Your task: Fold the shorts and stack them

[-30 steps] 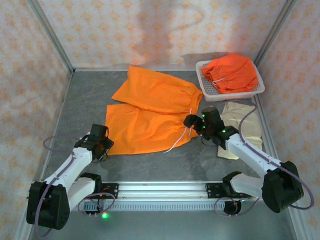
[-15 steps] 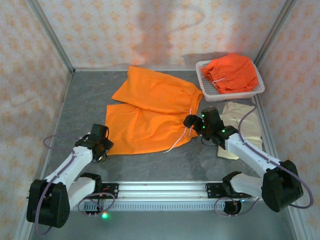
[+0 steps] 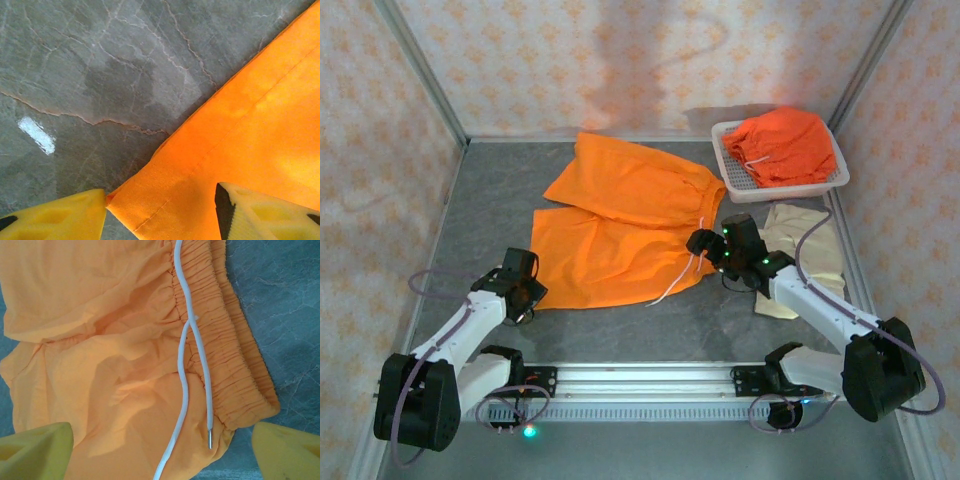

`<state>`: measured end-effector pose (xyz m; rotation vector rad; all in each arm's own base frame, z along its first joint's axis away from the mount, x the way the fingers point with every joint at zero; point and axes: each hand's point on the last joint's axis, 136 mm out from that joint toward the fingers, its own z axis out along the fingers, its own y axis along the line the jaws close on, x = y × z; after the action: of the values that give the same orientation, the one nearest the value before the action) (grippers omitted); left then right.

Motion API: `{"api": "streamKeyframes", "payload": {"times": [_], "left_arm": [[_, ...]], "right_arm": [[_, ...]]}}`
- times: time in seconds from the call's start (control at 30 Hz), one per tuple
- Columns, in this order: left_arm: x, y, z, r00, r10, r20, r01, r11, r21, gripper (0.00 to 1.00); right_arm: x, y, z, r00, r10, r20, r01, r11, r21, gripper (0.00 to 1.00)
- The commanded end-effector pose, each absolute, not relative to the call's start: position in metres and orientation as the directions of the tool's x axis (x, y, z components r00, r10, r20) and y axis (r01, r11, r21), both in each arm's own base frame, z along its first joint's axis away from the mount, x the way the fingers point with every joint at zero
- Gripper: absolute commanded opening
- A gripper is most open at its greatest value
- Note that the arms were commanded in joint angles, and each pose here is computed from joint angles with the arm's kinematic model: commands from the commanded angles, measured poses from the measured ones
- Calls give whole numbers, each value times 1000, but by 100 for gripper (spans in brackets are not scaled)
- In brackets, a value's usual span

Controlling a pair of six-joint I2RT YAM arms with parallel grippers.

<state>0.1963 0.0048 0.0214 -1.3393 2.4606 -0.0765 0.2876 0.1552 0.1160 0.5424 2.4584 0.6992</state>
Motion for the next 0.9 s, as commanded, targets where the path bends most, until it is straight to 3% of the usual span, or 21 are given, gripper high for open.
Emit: {"api": "streamKeyframes", "payload": {"times": [0.0,0.43,0.53,0.73,0.87], "left_arm": [[199,6,21,-506,-820,-267,-802,562,-204,52],[209,16,46,-503,-793,-344,-786,585,-201,12],[214,17,54,-491,-792,-362,-779,585,-223,1],[217,17,60,-485,-790,-375,-773,588,-238,0],[218,15,57,-482,-794,-369,-772,585,-248,0]], "right_arm": [[290,153,112,-774,516,-368,247,780,575,91],[280,147,100,-784,524,-334,296,787,542,90],[271,135,87,-774,559,-298,378,785,490,85],[253,133,58,-748,642,-170,512,720,468,77],[256,135,50,-737,658,-156,530,706,471,69]]}}
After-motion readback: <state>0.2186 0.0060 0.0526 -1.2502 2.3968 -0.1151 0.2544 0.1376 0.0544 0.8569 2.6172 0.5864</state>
